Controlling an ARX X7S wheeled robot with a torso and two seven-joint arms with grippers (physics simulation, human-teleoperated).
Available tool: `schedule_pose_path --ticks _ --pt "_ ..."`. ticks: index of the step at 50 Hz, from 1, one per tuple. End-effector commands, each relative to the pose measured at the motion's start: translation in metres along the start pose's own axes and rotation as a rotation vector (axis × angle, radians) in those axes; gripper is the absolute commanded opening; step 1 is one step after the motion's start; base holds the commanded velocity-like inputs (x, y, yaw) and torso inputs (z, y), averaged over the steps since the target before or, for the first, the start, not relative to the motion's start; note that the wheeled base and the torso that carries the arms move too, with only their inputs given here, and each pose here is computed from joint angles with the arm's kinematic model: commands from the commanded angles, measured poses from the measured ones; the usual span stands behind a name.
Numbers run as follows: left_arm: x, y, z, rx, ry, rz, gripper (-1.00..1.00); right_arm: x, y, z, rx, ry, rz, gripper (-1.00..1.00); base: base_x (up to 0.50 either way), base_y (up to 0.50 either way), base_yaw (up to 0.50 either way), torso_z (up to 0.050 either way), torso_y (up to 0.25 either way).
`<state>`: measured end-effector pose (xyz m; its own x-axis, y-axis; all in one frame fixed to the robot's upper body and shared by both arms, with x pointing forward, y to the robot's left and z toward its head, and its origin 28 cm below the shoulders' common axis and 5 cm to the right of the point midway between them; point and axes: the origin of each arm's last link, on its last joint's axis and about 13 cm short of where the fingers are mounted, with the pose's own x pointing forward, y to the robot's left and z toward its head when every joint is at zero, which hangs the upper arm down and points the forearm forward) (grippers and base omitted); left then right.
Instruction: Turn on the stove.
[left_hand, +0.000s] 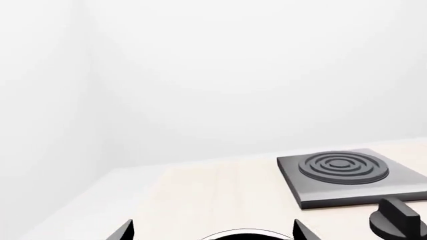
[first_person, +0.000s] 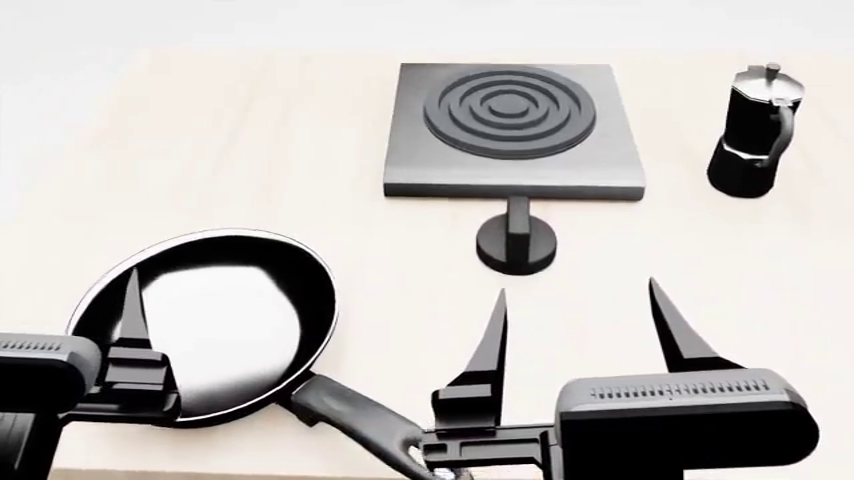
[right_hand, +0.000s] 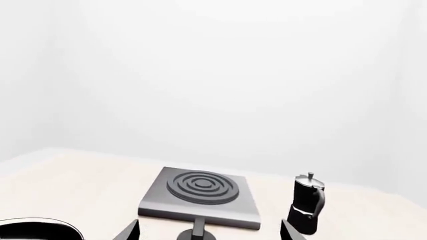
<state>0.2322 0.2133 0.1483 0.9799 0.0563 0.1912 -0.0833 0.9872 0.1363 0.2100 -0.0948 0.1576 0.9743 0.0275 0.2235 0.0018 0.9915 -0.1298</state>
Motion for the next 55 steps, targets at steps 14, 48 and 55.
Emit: schedule_pose_path --ticks 14,48,55 --pt "0.0016 -0.0001 -0.0026 0.004 0.006 0.003 1.00 0.0014 0.0011 -0.0021 0.004 0.016 0.009 1.00 0.24 0.00 0.00 0.000 0.000" --pt "0.0014 -0.0010 -0.0024 0.009 0.002 0.004 1.00 0.0016 0.0007 -0.0031 0.004 0.020 0.006 1.00 0.24 0.00 0.00 0.000 0.000" --pt "0.0013 -0.0006 -0.0021 0.009 0.003 0.004 1.00 0.0013 0.0006 -0.0027 0.005 0.020 0.005 1.00 0.24 0.00 0.00 0.000 0.000"
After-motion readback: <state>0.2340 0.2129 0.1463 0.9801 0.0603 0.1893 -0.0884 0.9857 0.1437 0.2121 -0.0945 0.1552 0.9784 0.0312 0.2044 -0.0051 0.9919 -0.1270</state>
